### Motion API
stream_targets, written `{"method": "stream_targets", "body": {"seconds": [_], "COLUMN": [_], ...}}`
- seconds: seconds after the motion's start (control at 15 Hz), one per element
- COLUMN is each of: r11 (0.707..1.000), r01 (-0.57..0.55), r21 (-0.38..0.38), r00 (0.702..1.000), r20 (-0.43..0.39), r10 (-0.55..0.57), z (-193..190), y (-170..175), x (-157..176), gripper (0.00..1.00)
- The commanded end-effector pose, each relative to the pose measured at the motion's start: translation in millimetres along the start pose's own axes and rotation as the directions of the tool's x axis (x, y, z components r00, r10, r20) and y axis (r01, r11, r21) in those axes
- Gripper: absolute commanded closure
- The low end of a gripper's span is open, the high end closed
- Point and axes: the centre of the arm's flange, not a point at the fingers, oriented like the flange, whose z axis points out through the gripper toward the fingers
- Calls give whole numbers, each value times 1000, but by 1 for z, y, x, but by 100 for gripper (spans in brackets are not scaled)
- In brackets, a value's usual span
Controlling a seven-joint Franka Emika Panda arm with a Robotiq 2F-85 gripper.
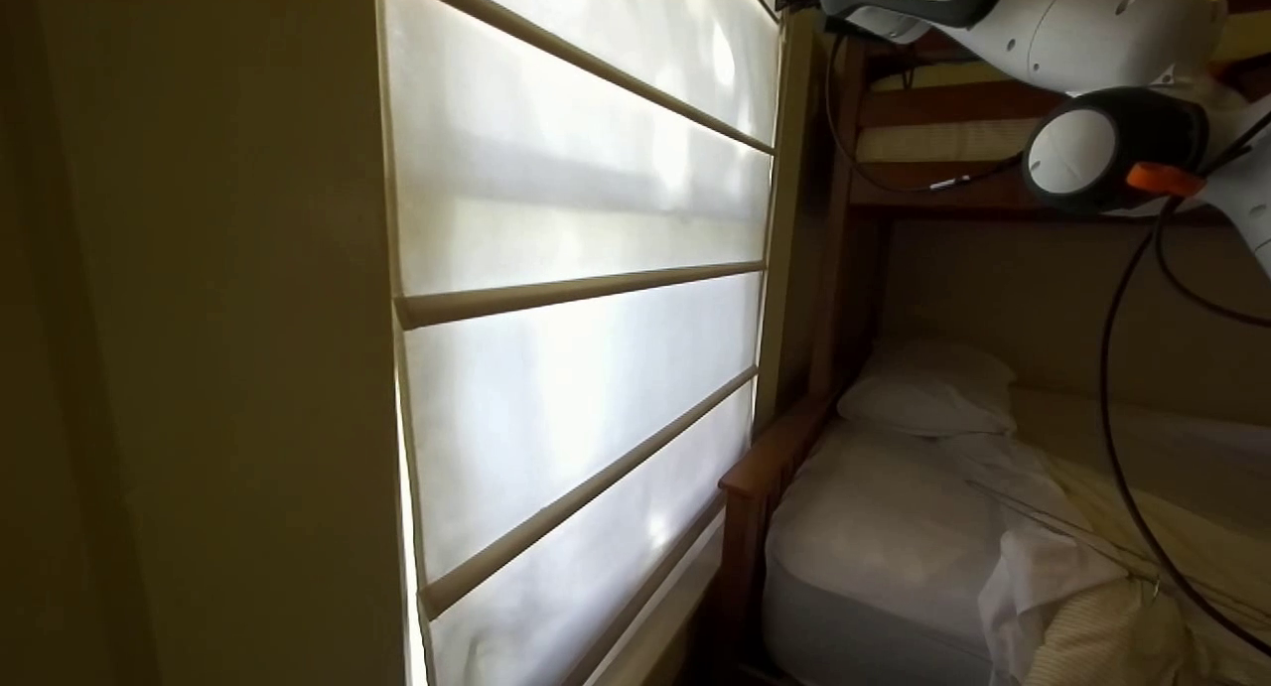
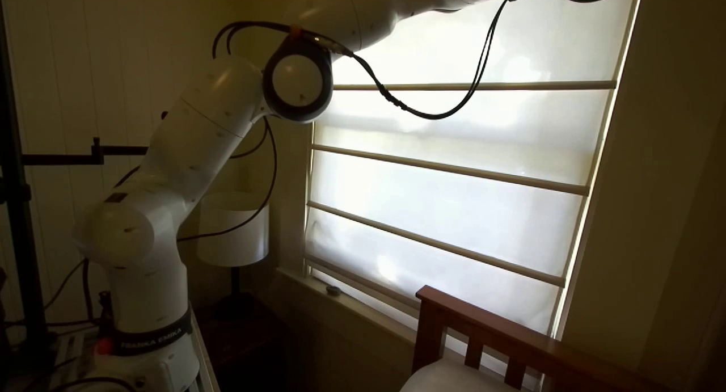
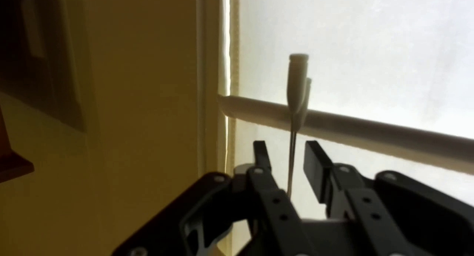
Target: Open the blinds on the window.
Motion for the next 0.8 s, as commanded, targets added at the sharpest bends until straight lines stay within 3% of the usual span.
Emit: {"method": "stream_targets", "body": {"seconds": [0.0, 0.27, 0.47, 0.73], "r11": [1000, 999, 1000, 998], "r01": [-5, -17, -8, 33], "r21": [24, 30, 24, 46], "r00": [999, 999, 1000, 997], "r20": [-48, -48, 5, 66], "r10": [7, 19, 8, -36], "z": [19, 18, 6, -49], "y": [5, 5, 2, -9], "x": [22, 21, 17, 11], "gripper": [99, 100, 100, 100]}}
